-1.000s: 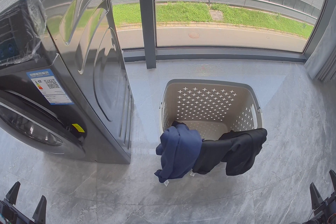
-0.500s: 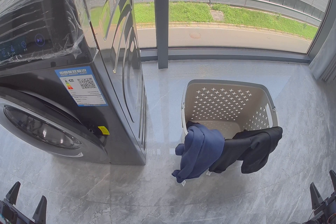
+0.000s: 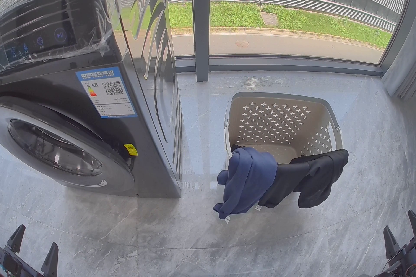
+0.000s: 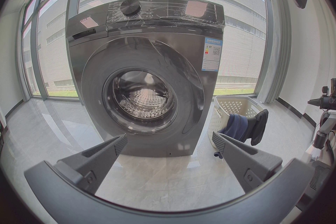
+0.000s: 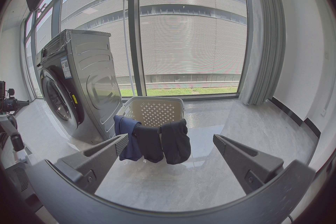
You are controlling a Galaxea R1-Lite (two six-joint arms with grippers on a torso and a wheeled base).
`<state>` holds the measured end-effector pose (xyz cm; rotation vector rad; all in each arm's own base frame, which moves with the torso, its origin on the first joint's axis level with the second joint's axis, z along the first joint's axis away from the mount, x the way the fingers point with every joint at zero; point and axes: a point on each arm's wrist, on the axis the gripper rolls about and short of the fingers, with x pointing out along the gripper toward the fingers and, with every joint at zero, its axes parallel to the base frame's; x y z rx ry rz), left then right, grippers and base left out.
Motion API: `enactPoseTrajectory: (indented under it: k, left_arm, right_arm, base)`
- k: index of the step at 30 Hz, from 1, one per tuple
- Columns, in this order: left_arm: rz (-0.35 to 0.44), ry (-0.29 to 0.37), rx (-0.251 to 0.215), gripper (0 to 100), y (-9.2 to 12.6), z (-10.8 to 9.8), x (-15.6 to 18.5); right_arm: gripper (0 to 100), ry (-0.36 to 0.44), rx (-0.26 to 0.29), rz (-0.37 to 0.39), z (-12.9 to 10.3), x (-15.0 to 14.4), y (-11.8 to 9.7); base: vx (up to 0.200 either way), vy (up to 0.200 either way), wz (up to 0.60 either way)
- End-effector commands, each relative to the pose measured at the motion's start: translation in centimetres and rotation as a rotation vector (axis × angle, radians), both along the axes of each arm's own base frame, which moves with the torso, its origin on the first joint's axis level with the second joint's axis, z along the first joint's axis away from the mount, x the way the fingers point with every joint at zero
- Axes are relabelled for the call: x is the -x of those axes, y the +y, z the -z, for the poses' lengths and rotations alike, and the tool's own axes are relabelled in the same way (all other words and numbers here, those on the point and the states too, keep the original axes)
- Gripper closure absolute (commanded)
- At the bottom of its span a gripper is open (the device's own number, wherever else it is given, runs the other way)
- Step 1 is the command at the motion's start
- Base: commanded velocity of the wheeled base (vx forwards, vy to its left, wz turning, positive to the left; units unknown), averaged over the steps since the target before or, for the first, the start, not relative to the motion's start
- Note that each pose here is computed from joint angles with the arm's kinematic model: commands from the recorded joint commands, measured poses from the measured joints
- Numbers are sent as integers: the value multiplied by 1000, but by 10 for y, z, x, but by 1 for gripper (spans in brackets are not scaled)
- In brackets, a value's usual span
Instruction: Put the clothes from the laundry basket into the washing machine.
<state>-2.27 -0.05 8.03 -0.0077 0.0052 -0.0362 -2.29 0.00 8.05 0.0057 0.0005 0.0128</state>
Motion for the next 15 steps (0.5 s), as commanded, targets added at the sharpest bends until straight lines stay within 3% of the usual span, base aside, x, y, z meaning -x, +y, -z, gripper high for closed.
enactPoseTrajectory:
  k: [1,9,15]
  left_arm:
    - [1,-2,9,0,0,5,0]
    - [-1,-2,6,0,0,5,0]
    - [-1,-2,11,0,0,5,0]
  right_arm:
    - [0,1,1,-3,5,0,0]
    - [0,0,3,-12,5,0,0]
    - [0,0,3,-12,5,0,0]
  base:
    - [0,0,0]
    - [0,0,0]
    - [0,200,0]
